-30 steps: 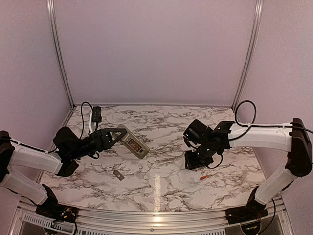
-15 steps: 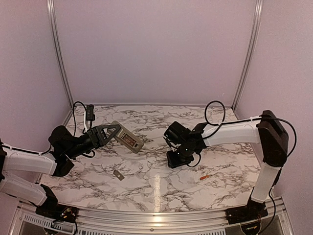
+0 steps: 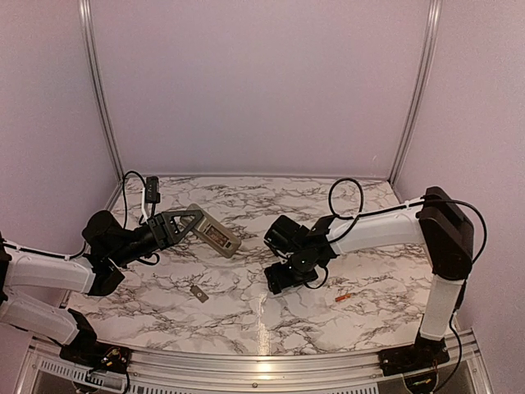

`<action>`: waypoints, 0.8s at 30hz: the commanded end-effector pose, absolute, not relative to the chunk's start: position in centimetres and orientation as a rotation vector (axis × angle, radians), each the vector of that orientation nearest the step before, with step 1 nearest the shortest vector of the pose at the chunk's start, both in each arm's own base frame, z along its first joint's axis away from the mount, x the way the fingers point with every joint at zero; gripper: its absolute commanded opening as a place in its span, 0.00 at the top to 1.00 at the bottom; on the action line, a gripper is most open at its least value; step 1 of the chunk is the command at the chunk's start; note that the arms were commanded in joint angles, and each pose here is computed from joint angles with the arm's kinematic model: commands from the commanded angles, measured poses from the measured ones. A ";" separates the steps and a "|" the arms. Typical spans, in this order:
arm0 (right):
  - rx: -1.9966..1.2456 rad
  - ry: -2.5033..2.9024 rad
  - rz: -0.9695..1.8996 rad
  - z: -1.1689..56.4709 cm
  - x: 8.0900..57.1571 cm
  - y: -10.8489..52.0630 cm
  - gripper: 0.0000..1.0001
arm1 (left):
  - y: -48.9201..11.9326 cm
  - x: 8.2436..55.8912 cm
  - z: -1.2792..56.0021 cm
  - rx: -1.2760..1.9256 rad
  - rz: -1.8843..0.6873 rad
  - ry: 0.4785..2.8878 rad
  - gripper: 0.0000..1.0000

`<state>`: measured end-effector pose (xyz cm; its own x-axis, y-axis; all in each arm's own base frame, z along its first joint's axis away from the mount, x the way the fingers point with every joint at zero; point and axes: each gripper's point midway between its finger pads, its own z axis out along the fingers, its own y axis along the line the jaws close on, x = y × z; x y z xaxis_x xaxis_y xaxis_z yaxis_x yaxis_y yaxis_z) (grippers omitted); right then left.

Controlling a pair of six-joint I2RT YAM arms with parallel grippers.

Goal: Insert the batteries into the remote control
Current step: Place the battery at the center of the board.

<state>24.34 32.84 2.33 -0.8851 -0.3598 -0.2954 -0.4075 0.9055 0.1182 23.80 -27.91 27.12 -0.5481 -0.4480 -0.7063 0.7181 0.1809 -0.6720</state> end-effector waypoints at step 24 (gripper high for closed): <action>-1.461 2.382 0.232 3.6 24.5 30.2 0.12 | -27.8 23.6 30.2 0.333 -1.504 1.476 1.00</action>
<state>23.46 30.01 3.53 -0.4925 -0.8102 -0.3178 -0.8477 0.5292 -0.0357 23.75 -27.95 28.36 -0.5306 -0.4273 -0.7321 0.7322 0.2041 -0.6498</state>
